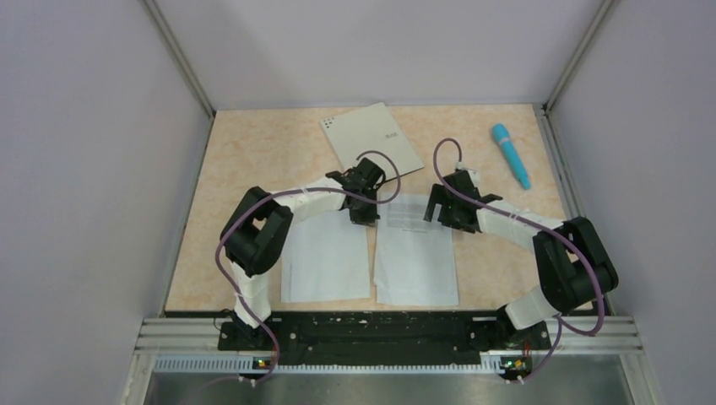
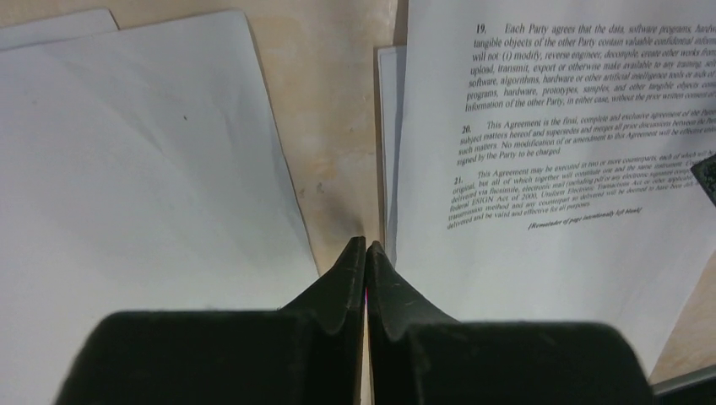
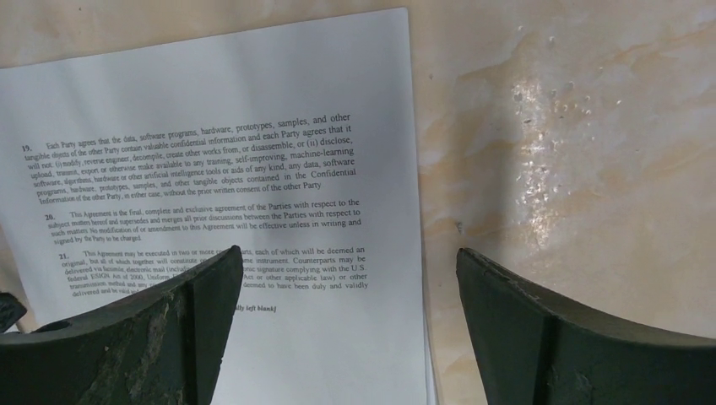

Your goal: Put the files into the folder

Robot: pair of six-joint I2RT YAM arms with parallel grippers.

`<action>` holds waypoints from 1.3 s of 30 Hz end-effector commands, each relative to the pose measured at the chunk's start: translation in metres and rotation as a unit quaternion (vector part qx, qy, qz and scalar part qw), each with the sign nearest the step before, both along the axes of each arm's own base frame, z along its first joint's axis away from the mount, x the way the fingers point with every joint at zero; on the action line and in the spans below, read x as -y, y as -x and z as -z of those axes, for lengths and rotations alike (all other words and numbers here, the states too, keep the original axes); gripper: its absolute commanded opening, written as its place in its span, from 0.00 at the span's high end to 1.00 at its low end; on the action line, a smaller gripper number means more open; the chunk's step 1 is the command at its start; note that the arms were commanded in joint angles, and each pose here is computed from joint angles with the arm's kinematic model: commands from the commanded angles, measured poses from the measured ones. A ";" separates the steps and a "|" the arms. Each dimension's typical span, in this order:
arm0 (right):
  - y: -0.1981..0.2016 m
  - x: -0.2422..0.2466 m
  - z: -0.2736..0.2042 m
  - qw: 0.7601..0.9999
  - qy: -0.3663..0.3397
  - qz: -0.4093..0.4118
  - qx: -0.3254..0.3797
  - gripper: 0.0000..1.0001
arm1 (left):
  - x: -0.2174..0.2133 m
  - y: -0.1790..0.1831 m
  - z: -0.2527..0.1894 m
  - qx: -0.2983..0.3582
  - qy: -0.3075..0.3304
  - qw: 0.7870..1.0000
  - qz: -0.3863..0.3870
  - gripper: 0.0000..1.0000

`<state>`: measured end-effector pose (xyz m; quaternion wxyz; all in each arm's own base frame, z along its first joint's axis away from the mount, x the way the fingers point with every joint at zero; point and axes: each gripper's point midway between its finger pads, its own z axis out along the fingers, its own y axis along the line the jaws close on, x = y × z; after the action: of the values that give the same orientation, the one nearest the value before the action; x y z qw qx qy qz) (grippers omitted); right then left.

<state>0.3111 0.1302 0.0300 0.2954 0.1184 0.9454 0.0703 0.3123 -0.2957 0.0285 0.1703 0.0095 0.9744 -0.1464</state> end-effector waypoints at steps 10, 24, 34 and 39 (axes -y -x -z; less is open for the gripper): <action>-0.035 0.011 -0.020 0.999 0.016 0.031 0.011 0.05 | 0.008 0.076 -0.028 -0.007 0.012 0.996 0.087 1.00; -0.002 0.011 -0.011 1.000 -0.011 0.025 -0.002 0.05 | -0.019 0.092 -0.049 0.041 -0.050 0.995 0.070 0.83; 0.046 -0.001 -0.008 0.999 -0.043 0.006 -0.014 0.05 | -0.010 0.098 -0.029 0.008 -0.055 0.994 0.097 0.95; 0.067 -0.003 -0.009 0.998 -0.052 0.001 -0.020 0.05 | -0.005 0.102 -0.024 -0.002 -0.055 0.993 0.108 0.98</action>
<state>0.2551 0.1280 0.0315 0.2695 0.1296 0.9490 0.0994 0.2102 -0.2813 0.0488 0.1514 0.1106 0.9772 -0.1001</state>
